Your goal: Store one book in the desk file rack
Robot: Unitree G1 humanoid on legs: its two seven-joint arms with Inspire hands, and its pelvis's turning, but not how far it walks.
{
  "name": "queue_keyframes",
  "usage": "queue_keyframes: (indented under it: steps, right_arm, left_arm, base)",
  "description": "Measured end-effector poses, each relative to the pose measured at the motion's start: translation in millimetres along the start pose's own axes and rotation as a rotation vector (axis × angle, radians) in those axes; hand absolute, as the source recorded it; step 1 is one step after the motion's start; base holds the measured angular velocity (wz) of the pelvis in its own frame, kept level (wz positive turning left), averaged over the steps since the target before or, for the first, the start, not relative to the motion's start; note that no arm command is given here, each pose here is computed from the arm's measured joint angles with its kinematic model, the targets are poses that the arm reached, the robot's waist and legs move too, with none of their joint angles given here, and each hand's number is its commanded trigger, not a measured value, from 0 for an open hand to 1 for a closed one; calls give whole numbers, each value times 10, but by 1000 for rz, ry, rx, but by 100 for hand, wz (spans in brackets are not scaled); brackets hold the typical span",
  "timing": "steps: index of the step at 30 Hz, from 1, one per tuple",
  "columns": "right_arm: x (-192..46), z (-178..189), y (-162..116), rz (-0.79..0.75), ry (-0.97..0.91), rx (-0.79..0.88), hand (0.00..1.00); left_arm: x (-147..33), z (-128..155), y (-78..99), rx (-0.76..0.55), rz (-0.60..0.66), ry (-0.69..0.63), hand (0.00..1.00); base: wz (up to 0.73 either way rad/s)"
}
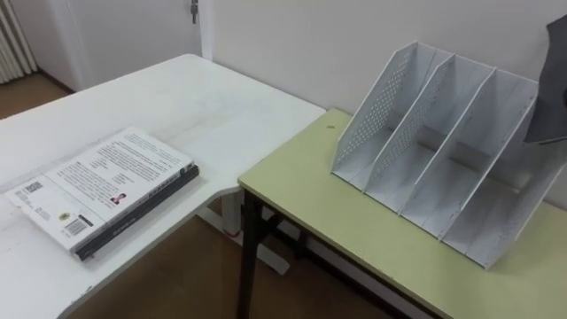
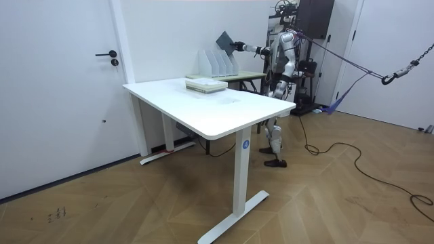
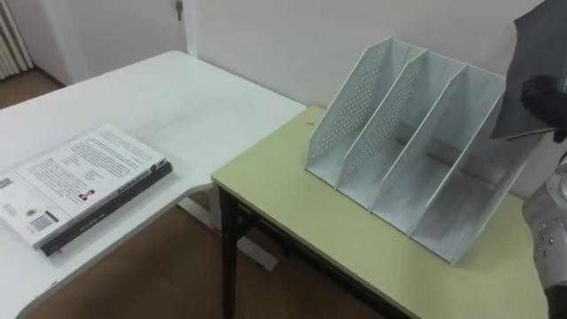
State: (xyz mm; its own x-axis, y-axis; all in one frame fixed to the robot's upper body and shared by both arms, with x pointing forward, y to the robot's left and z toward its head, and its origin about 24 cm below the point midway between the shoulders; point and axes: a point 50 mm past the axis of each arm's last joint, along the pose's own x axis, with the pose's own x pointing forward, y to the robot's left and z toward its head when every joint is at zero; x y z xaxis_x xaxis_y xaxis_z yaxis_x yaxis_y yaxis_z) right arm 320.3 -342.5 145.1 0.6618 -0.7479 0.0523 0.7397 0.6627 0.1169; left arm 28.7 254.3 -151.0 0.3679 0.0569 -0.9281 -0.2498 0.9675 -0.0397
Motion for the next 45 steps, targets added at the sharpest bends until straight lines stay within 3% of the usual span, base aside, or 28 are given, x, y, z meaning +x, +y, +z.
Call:
queue_keyframes:
  steps: [1,2,31,45]
  right_arm:
    - [0,-6,-1,-2,2,-2,100]
    - [-1,-9,1,-1,4,-4,0]
    - [-44,-34,142,73,8,-59,0]
    - [-114,282,303,134,-123,-8,0]
  left_arm:
    - [0,-2,3,-2,1,2,0]
    - [-1,-2,4,-3,3,3,0]
    - [-2,-13,15,-8,4,18,0]
    - [24,67,46,1,18,10,0]
  base:
    - [0]
    - [0]
    - [0]
    - [0]
